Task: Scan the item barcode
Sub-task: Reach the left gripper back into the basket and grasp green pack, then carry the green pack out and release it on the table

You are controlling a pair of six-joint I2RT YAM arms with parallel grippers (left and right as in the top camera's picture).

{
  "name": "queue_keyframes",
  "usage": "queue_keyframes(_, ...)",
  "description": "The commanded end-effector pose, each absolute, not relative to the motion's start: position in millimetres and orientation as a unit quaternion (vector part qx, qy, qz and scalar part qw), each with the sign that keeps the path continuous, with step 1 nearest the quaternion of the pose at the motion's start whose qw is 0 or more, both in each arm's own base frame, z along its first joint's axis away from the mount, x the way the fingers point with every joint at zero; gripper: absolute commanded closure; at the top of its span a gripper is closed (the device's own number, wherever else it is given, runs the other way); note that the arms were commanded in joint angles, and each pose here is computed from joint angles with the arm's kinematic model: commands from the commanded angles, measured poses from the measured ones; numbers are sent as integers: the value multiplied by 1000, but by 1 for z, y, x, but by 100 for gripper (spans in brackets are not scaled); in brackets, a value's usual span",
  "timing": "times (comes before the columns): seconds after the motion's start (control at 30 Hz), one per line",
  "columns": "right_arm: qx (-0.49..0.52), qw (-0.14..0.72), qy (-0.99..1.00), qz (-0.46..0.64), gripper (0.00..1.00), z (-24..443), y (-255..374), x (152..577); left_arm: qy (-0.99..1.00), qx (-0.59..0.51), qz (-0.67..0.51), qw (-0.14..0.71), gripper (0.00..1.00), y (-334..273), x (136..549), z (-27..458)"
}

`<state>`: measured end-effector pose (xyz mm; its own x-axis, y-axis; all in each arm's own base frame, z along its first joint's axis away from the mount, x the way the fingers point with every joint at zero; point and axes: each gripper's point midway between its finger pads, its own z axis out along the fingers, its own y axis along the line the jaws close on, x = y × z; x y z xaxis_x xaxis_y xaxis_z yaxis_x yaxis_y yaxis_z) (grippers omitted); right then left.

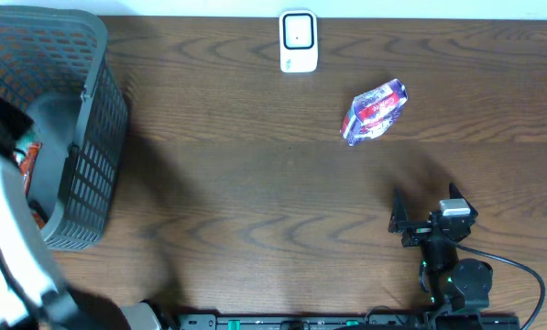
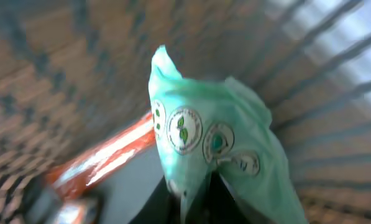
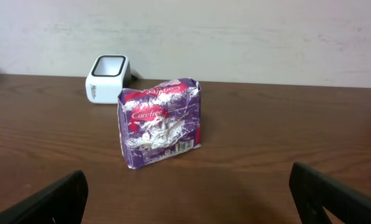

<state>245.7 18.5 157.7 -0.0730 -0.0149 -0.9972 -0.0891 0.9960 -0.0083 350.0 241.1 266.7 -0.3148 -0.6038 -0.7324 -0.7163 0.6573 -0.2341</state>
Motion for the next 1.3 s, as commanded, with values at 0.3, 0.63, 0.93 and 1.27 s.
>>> queue_keyframes(0.3, -38, 680, 732, 23, 1, 156, 18, 246, 734, -206, -222, 608, 92, 74, 360, 436)
queue_keyframes(0.63, -38, 680, 732, 23, 1, 156, 18, 246, 791, -85, -286, 534, 93, -35, 357, 409)
queue_keyframes(0.93, -38, 680, 732, 23, 1, 156, 18, 246, 836, 63, -308, 451, 92, -136, 370, 354)
queue_keyframes(1.27, -38, 680, 732, 23, 1, 157, 18, 246, 910, 71, -290, 288, 90, -190, 402, 222)
